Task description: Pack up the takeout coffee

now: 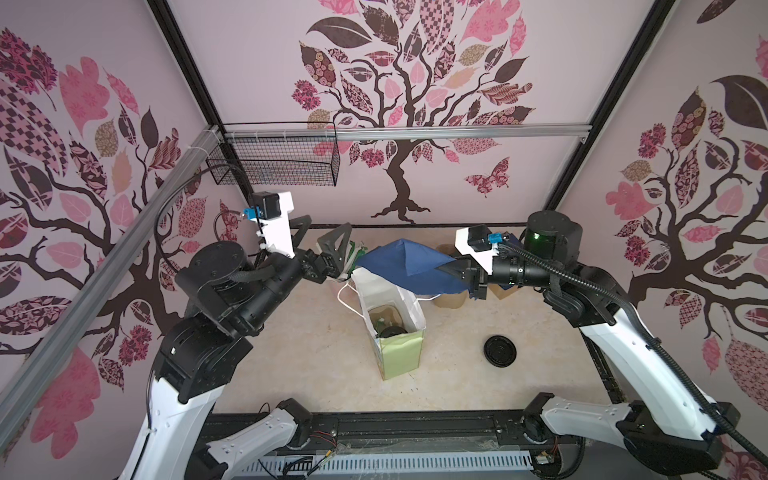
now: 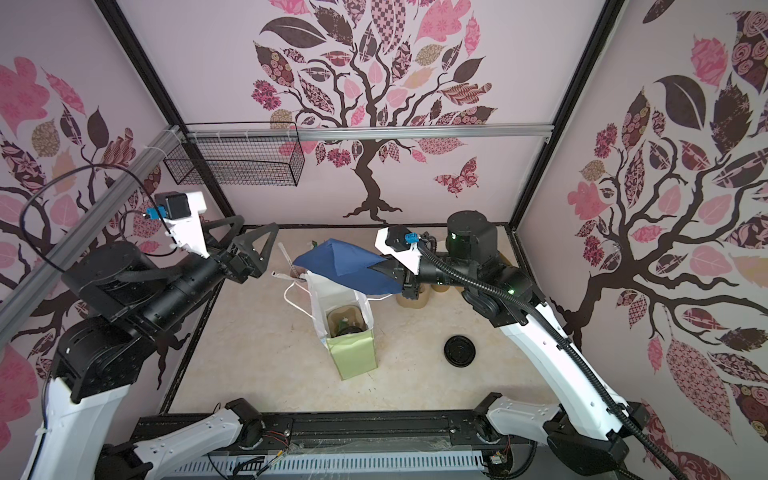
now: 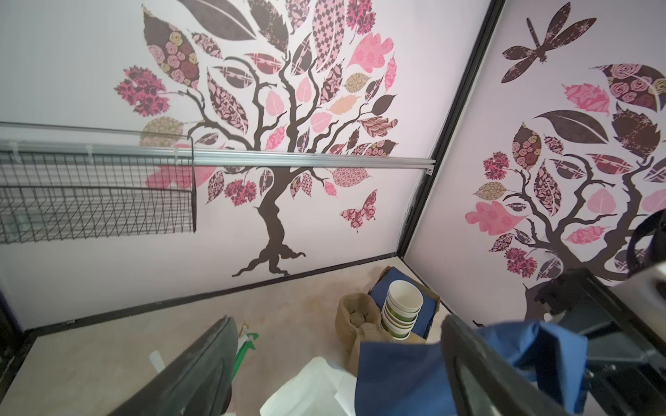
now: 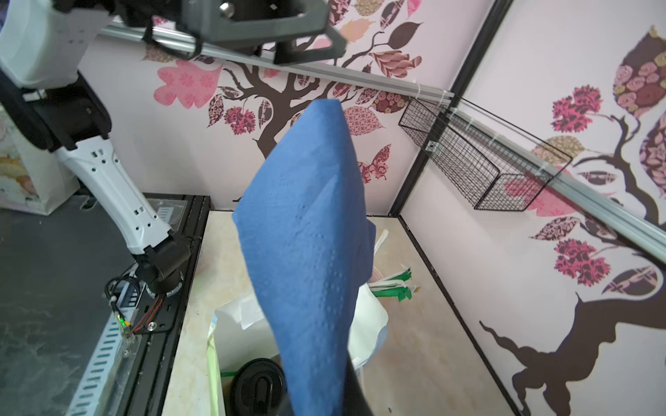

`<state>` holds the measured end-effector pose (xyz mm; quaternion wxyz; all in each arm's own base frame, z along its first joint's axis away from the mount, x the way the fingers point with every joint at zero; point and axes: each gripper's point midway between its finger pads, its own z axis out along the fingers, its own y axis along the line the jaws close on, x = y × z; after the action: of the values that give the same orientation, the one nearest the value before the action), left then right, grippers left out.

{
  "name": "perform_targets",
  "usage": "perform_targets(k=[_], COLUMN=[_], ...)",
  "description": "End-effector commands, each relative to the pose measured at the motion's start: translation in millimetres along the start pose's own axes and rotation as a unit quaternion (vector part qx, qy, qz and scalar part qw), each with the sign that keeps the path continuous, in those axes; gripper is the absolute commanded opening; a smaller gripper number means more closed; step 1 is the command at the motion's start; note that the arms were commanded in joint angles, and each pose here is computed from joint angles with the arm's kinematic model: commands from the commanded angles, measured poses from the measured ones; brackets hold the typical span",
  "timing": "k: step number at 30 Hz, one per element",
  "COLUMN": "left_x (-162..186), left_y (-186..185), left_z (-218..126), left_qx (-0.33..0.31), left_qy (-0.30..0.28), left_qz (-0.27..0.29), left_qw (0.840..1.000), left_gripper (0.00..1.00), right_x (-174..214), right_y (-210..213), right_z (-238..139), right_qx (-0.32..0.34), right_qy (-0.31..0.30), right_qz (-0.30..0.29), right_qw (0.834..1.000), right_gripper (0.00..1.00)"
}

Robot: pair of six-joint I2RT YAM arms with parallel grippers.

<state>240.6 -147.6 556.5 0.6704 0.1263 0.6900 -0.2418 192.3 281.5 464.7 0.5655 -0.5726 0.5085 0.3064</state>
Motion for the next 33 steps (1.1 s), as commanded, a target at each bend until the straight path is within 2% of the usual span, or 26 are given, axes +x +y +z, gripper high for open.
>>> perform_targets(k=[1,4,7,10,14,21,29,33], left_x=[10,22,45,64,75,98,101,102], left_y=[-27,-30,-51,-74,-90,-92,-90,-92], left_z=[25,45,52,42,22,21,36,36], left_qx=[0.084,0.143,0.235,0.320,0.386,0.402,0.400,0.411], left_qy=[0.052,0.087,0.136,0.154,0.145,0.185,0.192,0.197], left_qz=[0.038,0.021,0.007,-0.011,-0.030,-0.055,-0.078,-0.081], left_qw=[0.994,0.986,0.962,0.935,0.910,0.895,0.893,0.887], left_gripper=[0.91,0.89,0.89,0.89,0.93,0.93,0.93,0.89], right_x=[-10,-7,-10,-19,-25,-32,-44,-50], right_y=[17,14,2,-7,-11,-15,-17,-18], right_z=[-5,-1,2,2,5,12,22,26], right_qx=[-0.032,-0.025,0.011,0.040,0.046,0.038,0.036,0.038], right_qy=[-0.018,-0.016,-0.030,-0.051,-0.067,-0.092,-0.131,-0.153], right_qz=[-0.097,-0.147,-0.184,-0.205,-0.200,-0.175,-0.153,-0.138], right_qw=[0.995,0.989,0.982,0.977,0.976,0.980,0.979,0.978], right_gripper=[0.00,0.00,0.00,0.00,0.00,0.00,0.00,0.00])
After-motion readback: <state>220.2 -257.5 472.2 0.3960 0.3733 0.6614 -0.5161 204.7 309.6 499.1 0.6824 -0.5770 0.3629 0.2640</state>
